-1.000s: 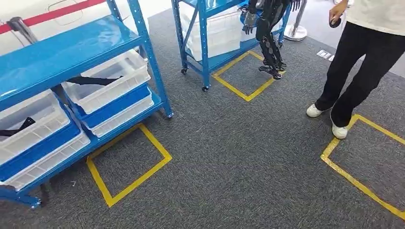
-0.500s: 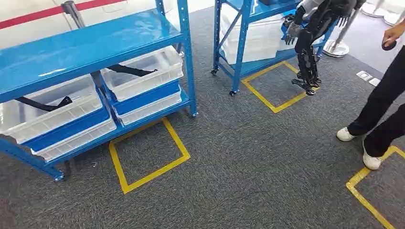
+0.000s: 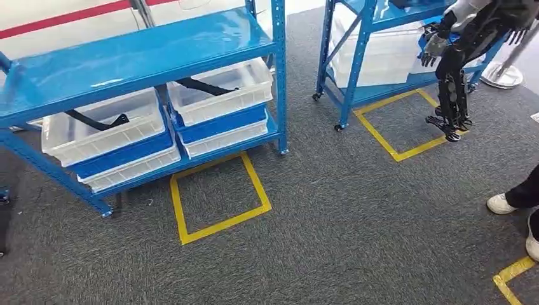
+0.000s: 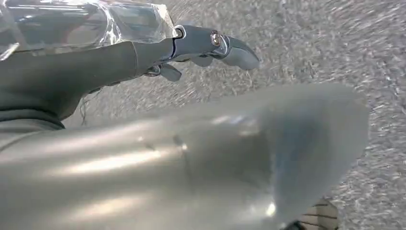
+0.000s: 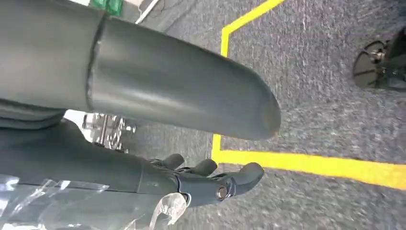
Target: Take the parts from the cabinet and place them on the table.
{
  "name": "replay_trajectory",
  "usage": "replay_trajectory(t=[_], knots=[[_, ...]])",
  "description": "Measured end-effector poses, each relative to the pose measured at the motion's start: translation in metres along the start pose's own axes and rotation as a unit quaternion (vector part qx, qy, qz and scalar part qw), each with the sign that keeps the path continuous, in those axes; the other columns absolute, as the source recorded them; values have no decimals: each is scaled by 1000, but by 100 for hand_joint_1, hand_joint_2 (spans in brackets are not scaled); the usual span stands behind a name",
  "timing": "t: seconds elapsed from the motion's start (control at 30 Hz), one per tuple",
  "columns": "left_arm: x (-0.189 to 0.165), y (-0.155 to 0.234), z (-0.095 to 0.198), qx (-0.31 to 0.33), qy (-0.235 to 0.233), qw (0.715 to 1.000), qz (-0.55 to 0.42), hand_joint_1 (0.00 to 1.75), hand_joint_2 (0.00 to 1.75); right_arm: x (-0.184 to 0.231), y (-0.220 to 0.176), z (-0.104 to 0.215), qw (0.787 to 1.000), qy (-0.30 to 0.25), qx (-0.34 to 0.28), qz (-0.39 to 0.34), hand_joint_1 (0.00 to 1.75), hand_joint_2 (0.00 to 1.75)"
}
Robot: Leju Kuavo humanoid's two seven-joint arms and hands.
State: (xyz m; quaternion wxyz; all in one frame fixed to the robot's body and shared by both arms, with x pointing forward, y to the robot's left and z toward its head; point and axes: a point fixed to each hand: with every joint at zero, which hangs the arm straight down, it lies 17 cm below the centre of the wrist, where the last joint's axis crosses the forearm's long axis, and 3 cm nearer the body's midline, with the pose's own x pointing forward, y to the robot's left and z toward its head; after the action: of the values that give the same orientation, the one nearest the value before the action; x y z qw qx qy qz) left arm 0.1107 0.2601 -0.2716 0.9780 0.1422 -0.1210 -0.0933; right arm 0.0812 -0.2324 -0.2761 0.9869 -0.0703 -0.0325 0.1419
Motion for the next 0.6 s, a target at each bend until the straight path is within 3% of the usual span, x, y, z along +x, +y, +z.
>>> replay_trajectory(t=[0.6], knots=[[2,1,0,2,-1,1000,2,0,0,-3,0,0,1000,2,-1,2,0,0]])
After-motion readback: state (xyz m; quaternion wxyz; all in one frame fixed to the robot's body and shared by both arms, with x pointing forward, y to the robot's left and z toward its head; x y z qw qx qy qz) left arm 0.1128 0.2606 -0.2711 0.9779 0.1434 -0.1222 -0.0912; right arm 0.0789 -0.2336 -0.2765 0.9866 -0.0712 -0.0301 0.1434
